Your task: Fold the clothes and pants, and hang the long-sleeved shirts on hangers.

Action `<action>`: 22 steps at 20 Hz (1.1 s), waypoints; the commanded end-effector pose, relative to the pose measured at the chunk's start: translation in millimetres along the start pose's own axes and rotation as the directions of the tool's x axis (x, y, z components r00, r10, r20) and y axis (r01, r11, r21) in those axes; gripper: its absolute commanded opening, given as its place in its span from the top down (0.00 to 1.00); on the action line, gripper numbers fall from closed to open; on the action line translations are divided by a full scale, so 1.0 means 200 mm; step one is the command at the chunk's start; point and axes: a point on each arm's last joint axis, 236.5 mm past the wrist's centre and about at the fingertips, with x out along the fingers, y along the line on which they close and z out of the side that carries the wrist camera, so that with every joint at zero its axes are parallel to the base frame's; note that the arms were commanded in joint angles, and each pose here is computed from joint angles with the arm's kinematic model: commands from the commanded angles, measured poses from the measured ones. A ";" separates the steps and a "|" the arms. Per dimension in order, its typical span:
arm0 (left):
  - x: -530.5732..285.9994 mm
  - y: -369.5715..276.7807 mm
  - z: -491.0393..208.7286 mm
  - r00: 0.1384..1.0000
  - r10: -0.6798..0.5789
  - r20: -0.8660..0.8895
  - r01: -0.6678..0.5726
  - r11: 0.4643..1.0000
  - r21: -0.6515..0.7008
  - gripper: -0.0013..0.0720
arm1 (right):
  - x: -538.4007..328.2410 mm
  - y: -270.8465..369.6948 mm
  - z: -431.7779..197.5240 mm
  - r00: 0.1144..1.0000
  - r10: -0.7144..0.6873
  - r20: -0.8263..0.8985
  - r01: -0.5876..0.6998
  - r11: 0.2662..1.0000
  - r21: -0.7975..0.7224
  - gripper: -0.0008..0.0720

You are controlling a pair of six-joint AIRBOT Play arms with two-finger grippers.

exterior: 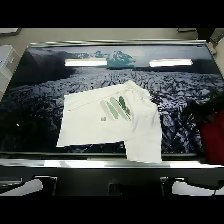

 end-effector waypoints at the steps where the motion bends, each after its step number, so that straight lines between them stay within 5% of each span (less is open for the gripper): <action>1: 0.22 0.03 -0.20 0.995 -0.082 -0.051 0.083 0.996 0.014 0.46 | 0.12 0.00 -0.24 0.991 0.035 -0.131 -0.040 0.999 -0.032 0.21; 14: 0.50 -0.13 -0.15 0.994 -0.085 -0.072 0.092 0.991 0.100 0.49 | 0.11 0.03 -0.31 0.984 0.057 -0.168 -0.063 0.998 -0.029 0.21; 16: 0.52 -0.14 -0.18 0.992 -0.080 -0.099 0.091 0.989 0.119 0.90 | 0.12 0.02 -0.29 0.988 0.050 -0.146 -0.055 0.998 -0.030 0.21; 22: 0.50 -0.15 -0.21 0.988 -0.093 -0.124 0.108 0.986 0.124 0.96 | 0.32 0.00 -0.31 0.984 0.091 -0.156 -0.097 0.995 -0.033 0.22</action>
